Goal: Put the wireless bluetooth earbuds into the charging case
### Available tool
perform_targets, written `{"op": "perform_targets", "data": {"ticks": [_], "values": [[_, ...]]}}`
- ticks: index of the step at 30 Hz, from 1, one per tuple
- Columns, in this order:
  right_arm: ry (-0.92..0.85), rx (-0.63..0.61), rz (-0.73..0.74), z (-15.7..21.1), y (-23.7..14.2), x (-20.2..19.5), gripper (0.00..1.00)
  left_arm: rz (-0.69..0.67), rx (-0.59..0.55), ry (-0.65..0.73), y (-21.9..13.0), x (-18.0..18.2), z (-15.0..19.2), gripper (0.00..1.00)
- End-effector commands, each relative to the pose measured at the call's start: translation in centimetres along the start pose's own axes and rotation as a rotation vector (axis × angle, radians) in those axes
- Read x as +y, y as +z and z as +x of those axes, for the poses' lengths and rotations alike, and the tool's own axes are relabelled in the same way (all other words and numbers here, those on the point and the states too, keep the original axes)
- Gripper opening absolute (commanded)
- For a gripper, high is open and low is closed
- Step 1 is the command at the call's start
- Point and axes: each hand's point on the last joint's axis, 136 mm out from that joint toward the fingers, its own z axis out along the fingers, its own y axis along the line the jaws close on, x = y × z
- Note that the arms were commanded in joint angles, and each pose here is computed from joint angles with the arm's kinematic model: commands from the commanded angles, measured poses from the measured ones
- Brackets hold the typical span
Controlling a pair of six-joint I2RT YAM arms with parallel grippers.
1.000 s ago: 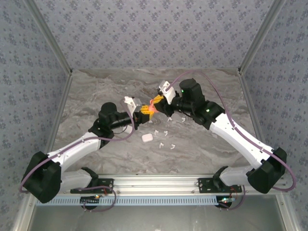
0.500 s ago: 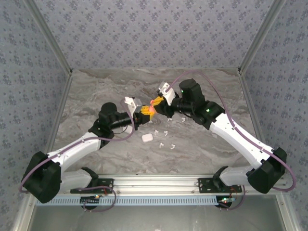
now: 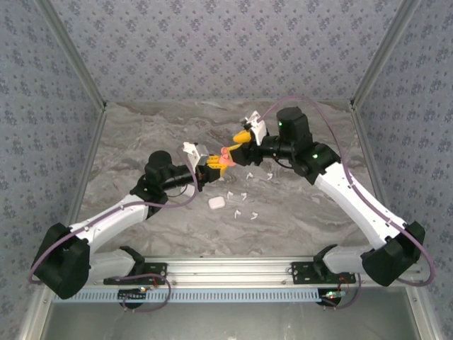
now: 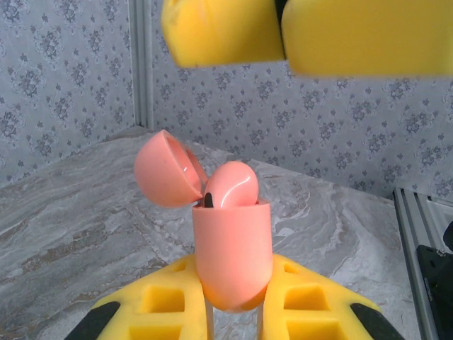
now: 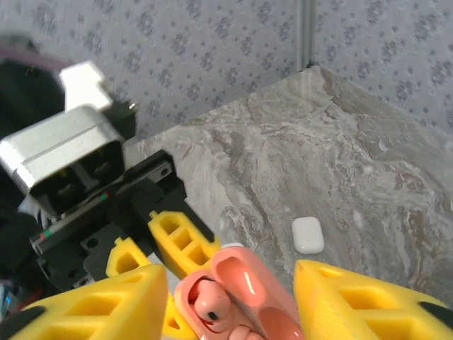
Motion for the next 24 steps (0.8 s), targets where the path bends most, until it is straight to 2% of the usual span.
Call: {"op": "perform_targets", "data": {"ticks": [1,5,8,17,24], "values": [[0.098,-0.056,0.008,-1.2,-2.4,-1.0,0.65,0.021,-0.075,0.050,-0.1,-0.8,-3.3,0.00],[0.202,-0.035,-0.032,1.0,-1.8,-2.0,0.87,0.019,-0.076,0.053,-0.3,-0.8,-3.4,0.00],[0.258,0.007,-0.089,2.1,-0.4,-1.6,1.00,0.016,-0.076,0.055,-0.2,-0.7,-3.4,0.00],[0.304,0.091,-0.227,3.4,2.4,0.3,1.00,0.019,-0.074,0.055,-0.1,-0.7,-3.4,0.00],[0.262,0.068,-0.278,2.4,1.5,1.8,1.00,0.015,-0.069,0.053,-0.1,-0.6,-3.3,0.00]]}}
